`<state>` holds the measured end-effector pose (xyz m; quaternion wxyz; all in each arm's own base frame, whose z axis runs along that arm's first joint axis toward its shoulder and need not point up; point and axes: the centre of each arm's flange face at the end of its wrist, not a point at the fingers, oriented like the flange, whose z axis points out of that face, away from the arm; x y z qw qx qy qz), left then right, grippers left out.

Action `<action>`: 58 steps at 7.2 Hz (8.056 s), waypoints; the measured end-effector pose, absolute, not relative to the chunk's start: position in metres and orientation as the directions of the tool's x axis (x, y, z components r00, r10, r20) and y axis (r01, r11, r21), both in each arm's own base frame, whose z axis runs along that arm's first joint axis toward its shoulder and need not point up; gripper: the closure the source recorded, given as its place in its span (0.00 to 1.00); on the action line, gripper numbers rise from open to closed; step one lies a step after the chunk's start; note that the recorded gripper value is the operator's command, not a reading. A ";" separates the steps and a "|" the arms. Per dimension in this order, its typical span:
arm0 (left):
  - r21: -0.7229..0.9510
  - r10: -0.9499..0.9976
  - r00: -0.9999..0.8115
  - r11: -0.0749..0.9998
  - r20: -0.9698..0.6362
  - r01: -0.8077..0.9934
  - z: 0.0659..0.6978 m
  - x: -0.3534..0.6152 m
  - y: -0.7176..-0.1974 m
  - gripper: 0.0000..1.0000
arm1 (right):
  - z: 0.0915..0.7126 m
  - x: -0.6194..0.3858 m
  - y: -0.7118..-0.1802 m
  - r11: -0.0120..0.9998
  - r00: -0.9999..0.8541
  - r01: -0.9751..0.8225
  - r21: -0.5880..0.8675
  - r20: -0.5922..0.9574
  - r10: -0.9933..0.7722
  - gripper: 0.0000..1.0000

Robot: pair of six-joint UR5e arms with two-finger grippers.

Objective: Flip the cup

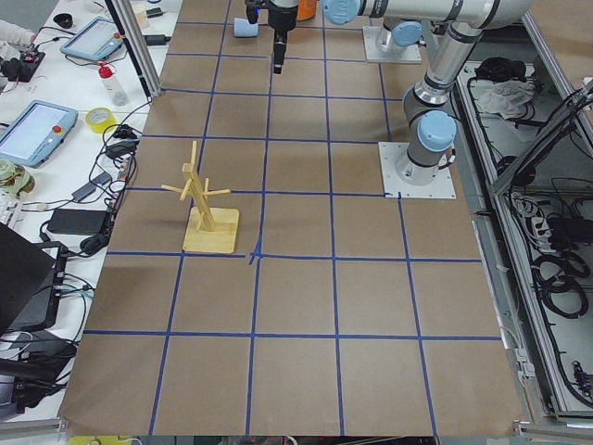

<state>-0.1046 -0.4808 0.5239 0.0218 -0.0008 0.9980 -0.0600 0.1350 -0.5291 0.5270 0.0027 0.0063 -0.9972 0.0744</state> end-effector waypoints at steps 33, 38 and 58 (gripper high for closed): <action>-0.123 -0.003 -0.999 0.992 -0.044 0.002 0.525 -0.105 -0.480 0.00 | 0.201 0.428 -0.579 -0.045 0.011 -0.983 -0.175 0.190 -0.982 0.00; -0.158 0.008 -1.000 0.987 -0.007 0.009 0.541 -0.104 -0.472 0.00 | 0.395 0.327 -0.551 0.099 -0.121 -0.984 -0.150 0.149 -0.981 0.00; 0.099 -0.135 -0.519 0.990 0.844 -0.097 0.168 -0.153 -0.616 0.29 | 0.526 0.173 -0.477 0.981 -1.000 -0.020 -0.194 0.009 -0.018 0.00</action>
